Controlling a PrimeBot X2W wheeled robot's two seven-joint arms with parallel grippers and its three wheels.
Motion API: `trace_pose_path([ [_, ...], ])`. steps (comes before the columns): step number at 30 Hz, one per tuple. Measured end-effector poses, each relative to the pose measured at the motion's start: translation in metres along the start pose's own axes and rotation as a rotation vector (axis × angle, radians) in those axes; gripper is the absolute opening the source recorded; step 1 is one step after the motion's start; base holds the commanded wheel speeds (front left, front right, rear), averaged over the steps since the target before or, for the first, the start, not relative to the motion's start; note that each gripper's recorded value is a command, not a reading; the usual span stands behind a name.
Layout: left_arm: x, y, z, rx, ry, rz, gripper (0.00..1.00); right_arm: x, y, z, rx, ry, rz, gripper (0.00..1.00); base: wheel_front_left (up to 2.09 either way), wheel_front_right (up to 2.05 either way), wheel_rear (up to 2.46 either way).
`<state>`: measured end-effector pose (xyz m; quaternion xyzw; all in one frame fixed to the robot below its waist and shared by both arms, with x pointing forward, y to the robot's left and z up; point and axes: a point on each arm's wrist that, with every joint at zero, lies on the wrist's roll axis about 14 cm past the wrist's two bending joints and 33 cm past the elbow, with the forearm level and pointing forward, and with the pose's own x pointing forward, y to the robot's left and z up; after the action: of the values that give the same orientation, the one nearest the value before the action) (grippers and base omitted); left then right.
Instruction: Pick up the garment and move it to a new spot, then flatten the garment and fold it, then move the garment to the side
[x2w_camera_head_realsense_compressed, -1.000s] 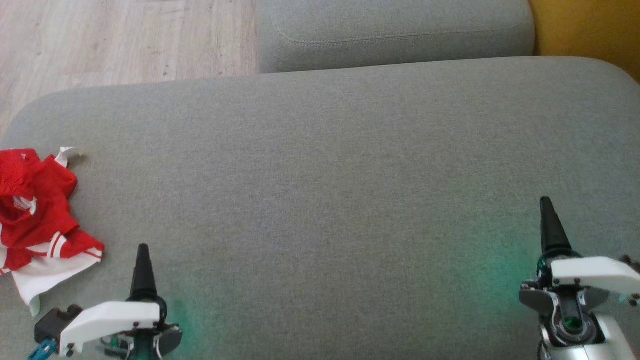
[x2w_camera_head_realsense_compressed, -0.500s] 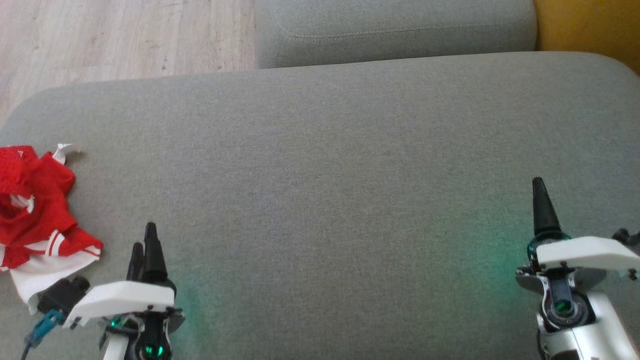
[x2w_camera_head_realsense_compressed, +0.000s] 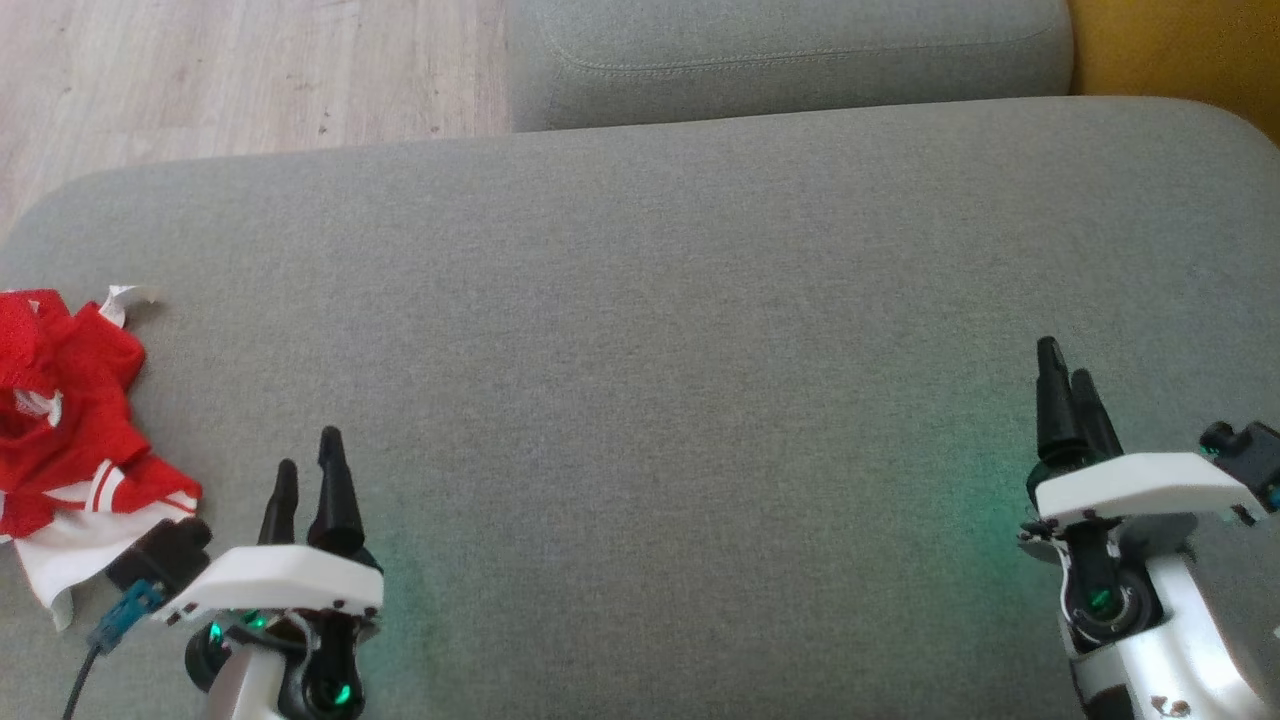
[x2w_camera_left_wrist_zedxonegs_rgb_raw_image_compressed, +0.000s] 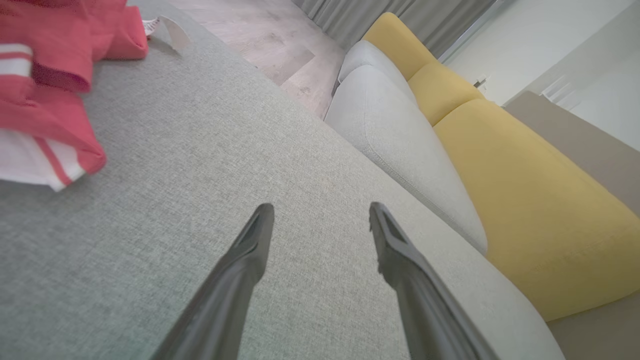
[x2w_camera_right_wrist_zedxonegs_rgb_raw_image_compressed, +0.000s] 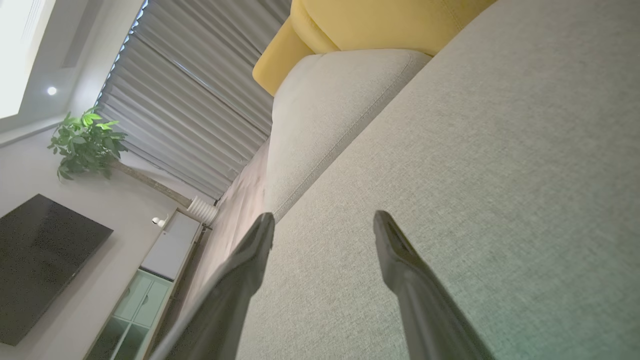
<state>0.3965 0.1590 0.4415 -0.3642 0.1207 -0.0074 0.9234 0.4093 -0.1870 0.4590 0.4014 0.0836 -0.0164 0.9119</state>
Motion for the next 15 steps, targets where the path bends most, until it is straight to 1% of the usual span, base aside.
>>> trace_pose_path([
  [10, 0.002, -0.003, -0.010, 0.164, 0.028, 0.002, 1.00, 0.002, 0.006, -0.006, -0.167, 0.020, 0.027, 1.00, 0.00, 0.00, 0.00],
  [15, 0.007, -0.010, -0.005, 0.238, 0.008, -0.014, 1.00, 0.005, 0.010, -0.006, -0.240, 0.020, 0.042, 1.00, 0.00, 0.00, 0.00],
])
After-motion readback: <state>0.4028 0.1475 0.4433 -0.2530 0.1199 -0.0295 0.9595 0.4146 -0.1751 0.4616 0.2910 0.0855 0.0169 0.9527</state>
